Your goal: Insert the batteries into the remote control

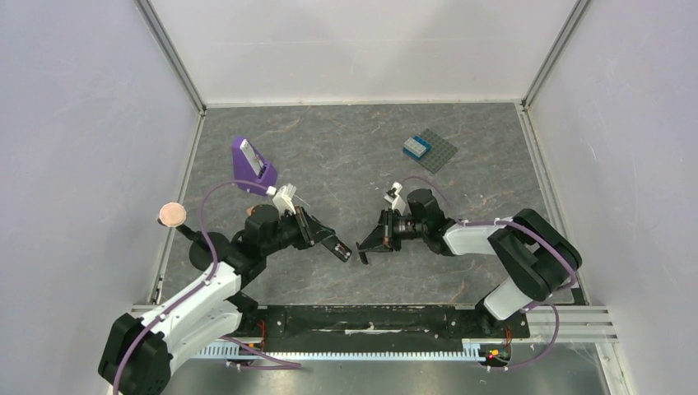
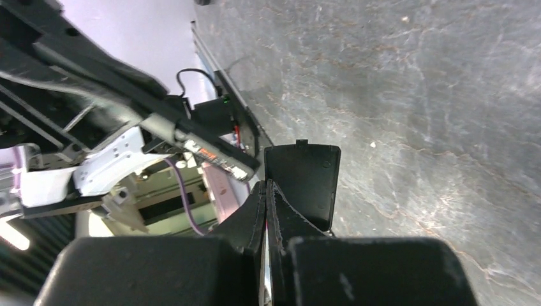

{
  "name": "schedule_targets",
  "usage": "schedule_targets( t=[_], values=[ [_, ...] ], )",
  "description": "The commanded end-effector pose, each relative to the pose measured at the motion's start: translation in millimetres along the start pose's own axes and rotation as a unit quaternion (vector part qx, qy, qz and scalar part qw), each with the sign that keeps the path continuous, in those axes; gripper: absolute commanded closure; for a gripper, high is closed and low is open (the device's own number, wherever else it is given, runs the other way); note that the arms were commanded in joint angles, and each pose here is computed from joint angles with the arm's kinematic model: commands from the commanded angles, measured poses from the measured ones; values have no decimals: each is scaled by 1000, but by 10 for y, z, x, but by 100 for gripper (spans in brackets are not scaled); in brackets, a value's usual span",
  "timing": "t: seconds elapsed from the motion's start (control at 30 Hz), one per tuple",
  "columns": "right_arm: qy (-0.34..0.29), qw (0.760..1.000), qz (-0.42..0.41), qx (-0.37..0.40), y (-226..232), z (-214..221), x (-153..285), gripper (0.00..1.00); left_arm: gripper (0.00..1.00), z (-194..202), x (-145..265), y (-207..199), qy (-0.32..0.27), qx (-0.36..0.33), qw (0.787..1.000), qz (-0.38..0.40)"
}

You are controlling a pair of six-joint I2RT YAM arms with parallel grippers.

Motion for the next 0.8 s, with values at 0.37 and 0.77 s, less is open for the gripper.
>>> schedule_targets(
  t=[0.37,0.77],
  values=[
    [-27,997,-43,63,358,-149,91,100,98,54,-73,188,-5,8,1000,-21],
    [-48,996,7,78,234,-173,131,100,97,133,-212,262,14,21,1000,-19]
  ],
)
Point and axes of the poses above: each gripper's point midway between its finger pads, its own x axis back along the fingers, its own y axis along the line the jaws close on, z = x × y, the point moved 3 cm from there along x, back along the fingers, and after that the axes turned 2 degrees about x, right-handed, at the moved point
